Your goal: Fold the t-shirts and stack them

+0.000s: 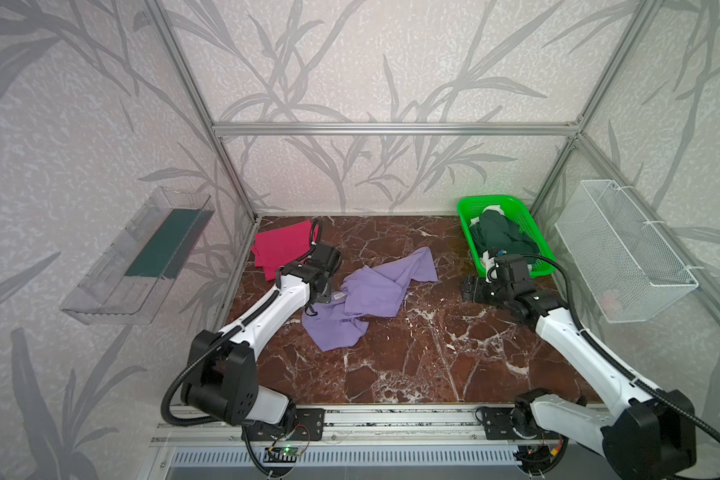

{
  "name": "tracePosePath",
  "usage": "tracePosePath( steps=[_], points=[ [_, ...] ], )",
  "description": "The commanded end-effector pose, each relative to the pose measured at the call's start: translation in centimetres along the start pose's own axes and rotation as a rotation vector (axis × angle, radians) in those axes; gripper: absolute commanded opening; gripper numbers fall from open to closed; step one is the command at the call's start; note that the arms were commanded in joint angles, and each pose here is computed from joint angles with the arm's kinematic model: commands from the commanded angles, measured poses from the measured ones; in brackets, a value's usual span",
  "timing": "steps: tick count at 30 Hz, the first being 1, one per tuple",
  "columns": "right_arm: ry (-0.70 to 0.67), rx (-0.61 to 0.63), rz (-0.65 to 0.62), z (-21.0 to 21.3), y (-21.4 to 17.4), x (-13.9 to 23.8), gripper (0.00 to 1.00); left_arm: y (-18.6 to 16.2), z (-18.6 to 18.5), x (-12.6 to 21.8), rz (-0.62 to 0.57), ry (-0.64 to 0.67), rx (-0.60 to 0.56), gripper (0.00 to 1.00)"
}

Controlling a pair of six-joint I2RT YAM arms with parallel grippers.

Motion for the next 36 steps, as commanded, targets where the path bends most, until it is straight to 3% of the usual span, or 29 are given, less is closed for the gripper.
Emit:
tracePosePath(
  steps=[1,3,5,7,11,24,31,36],
  points=[
    [0.043,0.029,-0.006,1.1,0.5,0.2,0.86,1.2,-0.6,2.9,-0.121,-0.002,0.06,0.73],
    [0.043,0.027,0.011,1.1,0.3,-0.3,0.86,1.2,-3.3,4.2,-0.169,-0.161,0.04,0.73],
    [0.046,0.024,0.023,1.0,0.1,-0.9,0.86,1.0,-6.4,4.4,-0.156,-0.407,0.019,0.73],
    [0.053,0.021,0.037,1.1,0.0,-1.4,0.86,0.7,-8.2,3.7,-0.112,-0.515,0.043,0.71],
    [0.072,0.028,0.052,1.5,0.0,-1.7,0.86,0.2,-9.3,1.4,-0.027,-0.473,0.04,0.67],
    [0.064,0.03,0.07,1.3,-0.3,-2.1,0.86,-0.6,-9.7,-2.0,0.078,-0.423,0.12,0.53],
    [0.08,0.035,0.087,1.8,-0.1,-2.5,0.86,-1.2,-10.2,-3.2,0.091,-0.502,0.16,0.49],
    [0.076,0.038,0.085,2.0,-0.1,-2.5,0.86,-1.3,-10.3,-3.5,0.103,-0.506,0.16,0.39]
  ],
)
Point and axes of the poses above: each gripper's point midway between its finger pads, its own x axis back along the fingers, its own z axis along the line the jaws close on, y = z × x, the point moved 7 cm from there along x, back along the fingers, and after that the axes turned 2 degrees about -x, right-handed, at the moved point
